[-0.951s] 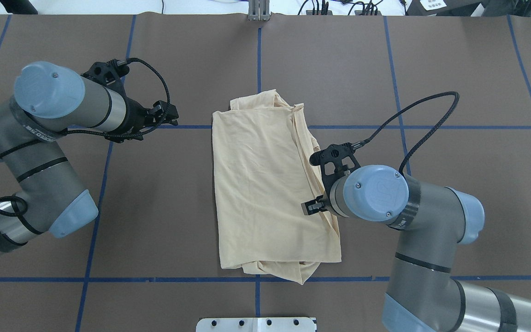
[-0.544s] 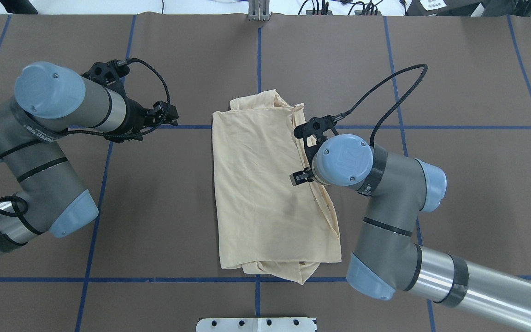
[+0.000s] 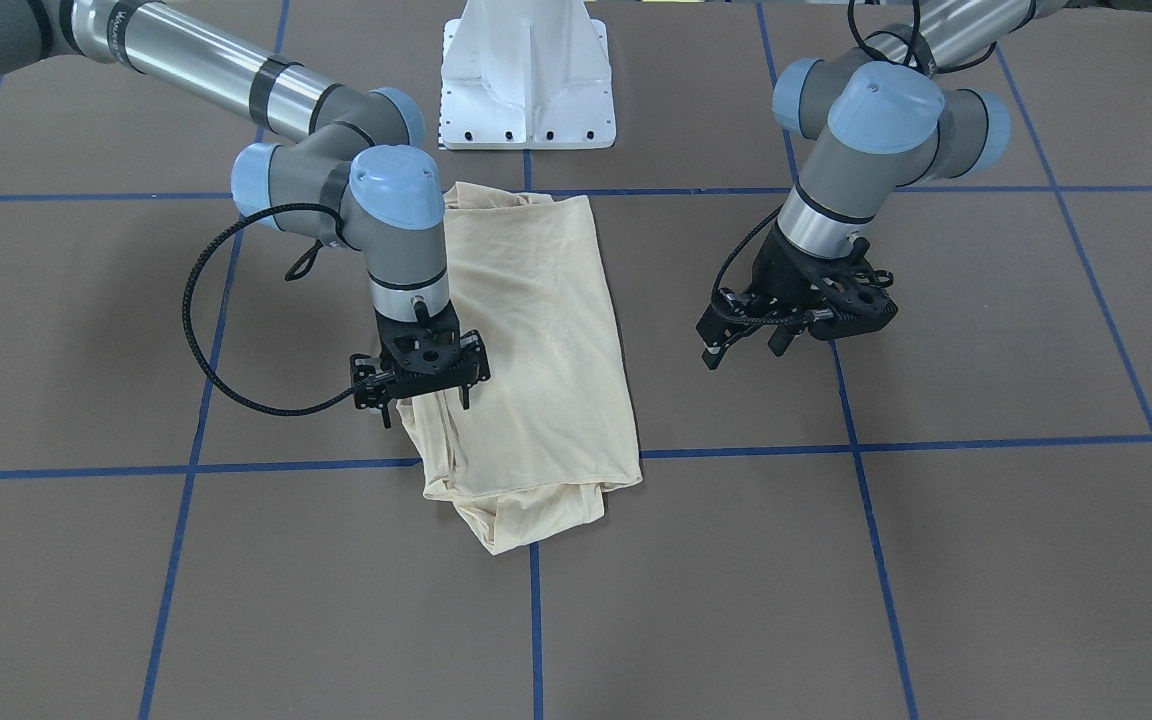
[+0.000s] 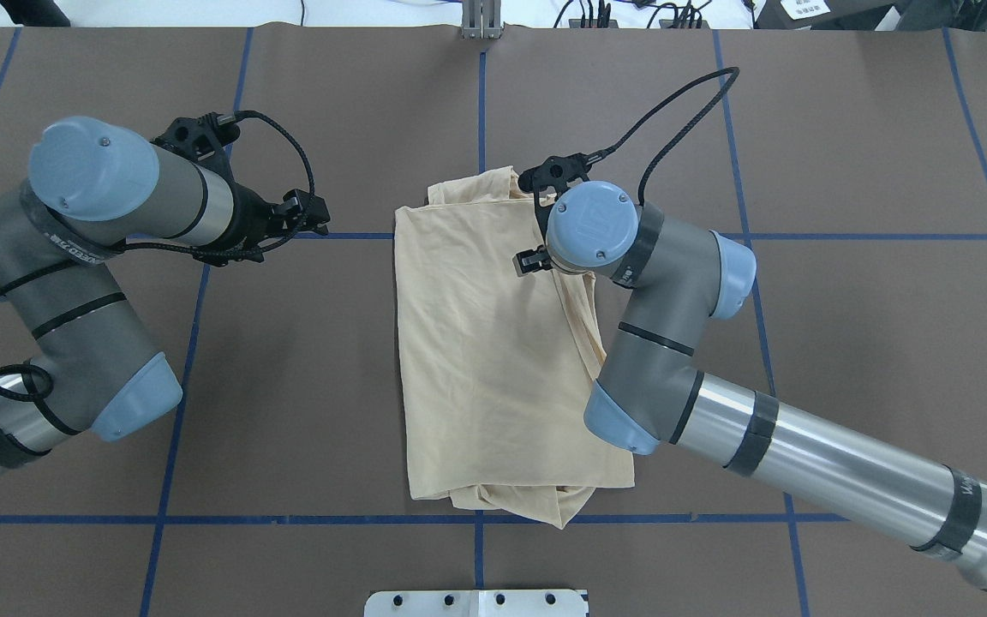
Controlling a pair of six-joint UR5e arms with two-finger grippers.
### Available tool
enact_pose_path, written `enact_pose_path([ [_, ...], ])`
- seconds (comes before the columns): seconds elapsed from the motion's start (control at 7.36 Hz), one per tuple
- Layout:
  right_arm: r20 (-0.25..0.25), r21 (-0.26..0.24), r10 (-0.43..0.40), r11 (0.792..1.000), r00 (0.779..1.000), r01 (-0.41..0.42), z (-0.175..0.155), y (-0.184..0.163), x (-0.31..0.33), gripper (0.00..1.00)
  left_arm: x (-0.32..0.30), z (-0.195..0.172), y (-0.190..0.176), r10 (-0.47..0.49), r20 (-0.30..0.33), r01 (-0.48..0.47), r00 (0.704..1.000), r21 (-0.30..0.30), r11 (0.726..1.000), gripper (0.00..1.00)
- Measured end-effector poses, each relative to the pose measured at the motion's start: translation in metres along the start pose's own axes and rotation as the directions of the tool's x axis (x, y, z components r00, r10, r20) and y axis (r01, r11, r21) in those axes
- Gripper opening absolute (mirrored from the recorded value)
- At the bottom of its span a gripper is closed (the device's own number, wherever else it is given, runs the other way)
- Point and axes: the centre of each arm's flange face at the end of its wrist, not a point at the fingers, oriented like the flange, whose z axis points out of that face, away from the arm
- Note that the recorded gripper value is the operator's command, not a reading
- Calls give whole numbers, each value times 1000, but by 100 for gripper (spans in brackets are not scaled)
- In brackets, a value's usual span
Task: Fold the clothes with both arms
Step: 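Grasp the side edge with the right gripper and tuck it along the shirt, then open the right gripper and lift it away from the shirt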
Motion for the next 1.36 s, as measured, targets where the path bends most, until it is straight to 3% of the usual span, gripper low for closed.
enact_pose_path([
  [0.68,-25,-22,-11,1000,1000,10,26,-7,29,100,-2,2,0,1,1,-1,1000,-1,1000,100],
  [0.95,-1,-67,-7,998,1000,6,25,-19,67,100,-3,3,0,0,2,0,1000,-1,1000,100],
  [1.36,15,-83,-13,996,1000,14,17,-22,108,100,-3,3,0,0,2,0,1000,-1,1000,100],
])
